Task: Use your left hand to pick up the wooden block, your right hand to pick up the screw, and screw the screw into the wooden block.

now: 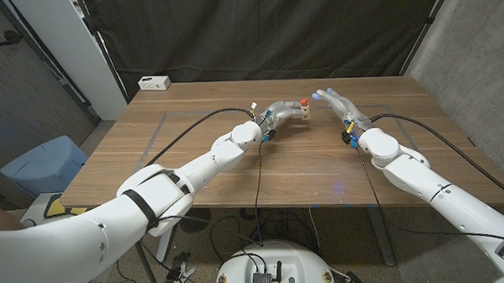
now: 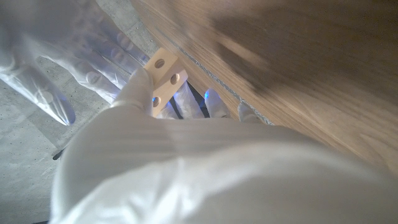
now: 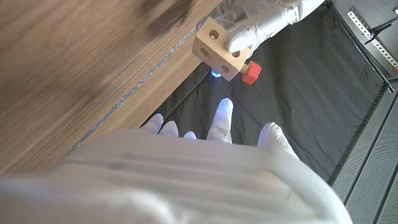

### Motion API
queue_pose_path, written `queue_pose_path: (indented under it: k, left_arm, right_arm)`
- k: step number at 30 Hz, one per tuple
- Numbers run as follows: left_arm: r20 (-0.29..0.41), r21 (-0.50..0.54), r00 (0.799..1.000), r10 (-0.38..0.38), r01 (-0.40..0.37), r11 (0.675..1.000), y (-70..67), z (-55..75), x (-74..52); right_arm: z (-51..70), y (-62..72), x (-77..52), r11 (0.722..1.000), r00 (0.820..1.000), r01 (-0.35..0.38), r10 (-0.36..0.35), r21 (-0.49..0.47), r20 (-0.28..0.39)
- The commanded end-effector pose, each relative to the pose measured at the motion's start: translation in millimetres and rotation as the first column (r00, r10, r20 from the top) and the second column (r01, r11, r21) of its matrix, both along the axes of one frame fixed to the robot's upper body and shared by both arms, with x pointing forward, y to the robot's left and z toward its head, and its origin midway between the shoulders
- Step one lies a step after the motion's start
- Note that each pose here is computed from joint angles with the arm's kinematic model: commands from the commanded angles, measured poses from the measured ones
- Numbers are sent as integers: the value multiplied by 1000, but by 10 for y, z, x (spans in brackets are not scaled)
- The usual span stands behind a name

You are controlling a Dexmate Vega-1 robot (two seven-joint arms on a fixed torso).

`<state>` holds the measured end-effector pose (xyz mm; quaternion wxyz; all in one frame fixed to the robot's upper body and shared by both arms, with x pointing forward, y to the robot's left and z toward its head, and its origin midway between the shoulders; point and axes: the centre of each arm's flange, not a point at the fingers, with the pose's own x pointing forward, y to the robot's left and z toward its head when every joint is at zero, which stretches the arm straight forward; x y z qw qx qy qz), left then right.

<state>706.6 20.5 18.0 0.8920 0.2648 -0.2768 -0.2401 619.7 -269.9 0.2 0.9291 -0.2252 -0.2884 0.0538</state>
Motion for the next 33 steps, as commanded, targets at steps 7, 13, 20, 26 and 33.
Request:
queue_pose_path:
  k: [7, 13, 20, 26, 33]
  left_arm:
    - [-2, 7, 1000, 1, -1, 1000, -7, -18, -18]
    - [-4, 5, 1000, 3, -3, 1000, -3, -29, -21]
    - [-5, 4, 1000, 7, -7, 1000, 10, -32, -21]
    - [-8, 3, 1000, 6, -6, 1000, 6, -41, -14]
    - [-13, 4, 1000, 8, -8, 1000, 7, -44, 3]
  right_arm:
    - [-26, 148, 81, 999, 999, -49, 49, -23, -22]
    - [-28, 198, 101, 998, 998, -57, 56, -25, -25]
    - [-39, 226, 111, 998, 998, -62, 61, -30, -29]
    - [-44, 228, 102, 997, 998, -61, 60, -39, -28]
    - [-45, 236, 91, 997, 998, -61, 59, -43, -29]
